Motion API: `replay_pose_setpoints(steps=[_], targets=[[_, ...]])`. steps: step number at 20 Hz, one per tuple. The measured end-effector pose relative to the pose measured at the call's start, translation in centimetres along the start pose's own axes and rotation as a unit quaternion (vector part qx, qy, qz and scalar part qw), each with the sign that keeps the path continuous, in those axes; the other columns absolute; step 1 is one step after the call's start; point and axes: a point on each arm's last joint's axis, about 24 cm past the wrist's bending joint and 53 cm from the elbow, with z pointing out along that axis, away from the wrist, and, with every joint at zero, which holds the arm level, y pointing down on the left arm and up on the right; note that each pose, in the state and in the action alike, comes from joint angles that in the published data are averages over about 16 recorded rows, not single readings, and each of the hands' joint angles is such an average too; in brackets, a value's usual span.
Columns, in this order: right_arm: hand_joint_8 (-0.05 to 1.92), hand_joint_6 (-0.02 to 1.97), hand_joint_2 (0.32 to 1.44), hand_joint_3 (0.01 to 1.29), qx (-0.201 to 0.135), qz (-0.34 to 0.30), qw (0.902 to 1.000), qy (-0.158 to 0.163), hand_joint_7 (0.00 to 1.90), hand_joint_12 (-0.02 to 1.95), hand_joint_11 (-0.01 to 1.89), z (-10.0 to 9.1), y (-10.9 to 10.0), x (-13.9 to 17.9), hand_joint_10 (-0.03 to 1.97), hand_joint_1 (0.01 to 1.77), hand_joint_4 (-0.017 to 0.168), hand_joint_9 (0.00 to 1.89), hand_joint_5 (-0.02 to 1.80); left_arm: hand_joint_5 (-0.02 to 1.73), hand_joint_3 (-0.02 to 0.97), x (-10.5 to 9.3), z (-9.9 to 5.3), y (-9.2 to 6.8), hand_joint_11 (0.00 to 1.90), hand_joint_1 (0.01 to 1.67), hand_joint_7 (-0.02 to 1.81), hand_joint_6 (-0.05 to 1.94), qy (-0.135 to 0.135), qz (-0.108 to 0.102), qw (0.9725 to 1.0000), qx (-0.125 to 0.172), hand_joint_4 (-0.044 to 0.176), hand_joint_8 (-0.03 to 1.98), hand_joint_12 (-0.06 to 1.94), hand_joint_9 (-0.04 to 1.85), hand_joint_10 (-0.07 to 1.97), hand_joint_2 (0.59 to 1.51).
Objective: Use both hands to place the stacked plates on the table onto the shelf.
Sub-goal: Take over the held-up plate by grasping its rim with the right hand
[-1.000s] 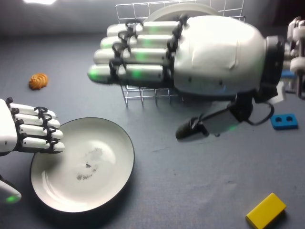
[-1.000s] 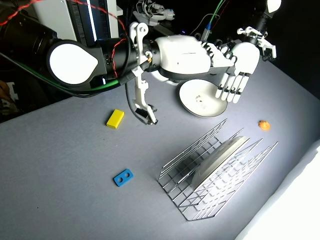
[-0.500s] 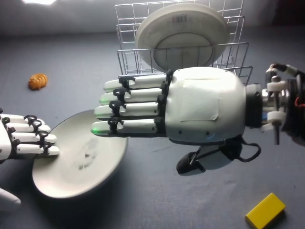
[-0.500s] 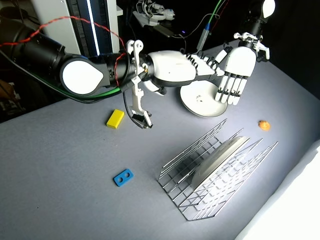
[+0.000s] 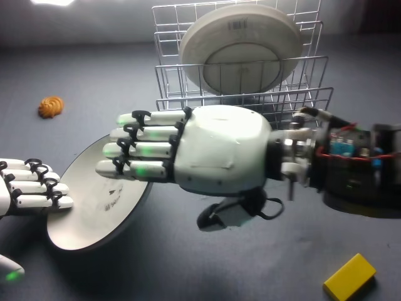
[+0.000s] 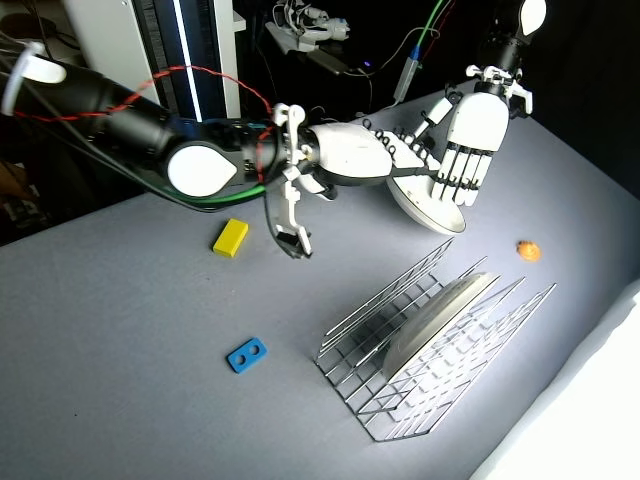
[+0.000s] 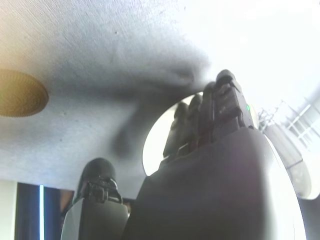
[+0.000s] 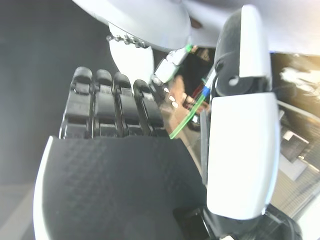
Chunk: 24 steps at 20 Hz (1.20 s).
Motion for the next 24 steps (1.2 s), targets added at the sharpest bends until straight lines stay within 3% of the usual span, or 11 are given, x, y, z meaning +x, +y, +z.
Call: replay_pose_setpoints(steps=[8,13,19,24], targets=[[0.02,0.02,0.91,0.01,0.011,0.006,0.9999,-0.008,0.02,0.02,0.02,4.1,-1.2,1.3,0.01,1.14,0.003,0.01,0.03,0.05,-0.010,0.1,0.0,0.1,0.02,0.01,-0.01,-0.02,0.001,-0.003,1.0000,-0.002,-0.004,-0.02,0.01,0.01,-0.03,1.187],[0.01,0.02,0.93,0.01,0.009,0.013,0.9996,-0.022,0.09,0.25,0.02,6.1,-1.1,1.3,0.01,1.19,0.003,0.07,0.11,0.05,-0.009,0.0,-0.1,0.3,0.02,0.01,-0.01,-0.02,0.000,-0.003,1.0000,-0.003,-0.003,-0.02,0.01,0.01,-0.03,1.186],[0.03,0.08,0.95,0.01,0.007,0.030,0.9989,-0.035,0.42,0.65,0.18,7.6,-0.5,1.5,0.04,1.20,0.001,0.39,0.42,0.04,-0.009,-0.1,-0.2,0.5,0.02,0.01,-0.01,-0.02,-0.001,-0.004,1.0000,-0.005,-0.004,-0.02,0.01,0.02,-0.03,1.184],[0.19,0.26,0.96,0.01,0.000,0.037,0.9983,-0.045,0.74,0.97,0.40,8.2,0.2,1.5,0.05,1.19,0.001,0.76,0.70,0.04,-0.009,-0.5,-0.2,0.6,0.02,0.01,-0.01,-0.02,-0.007,-0.009,0.9999,-0.006,-0.006,-0.02,0.01,0.03,-0.02,1.181]])
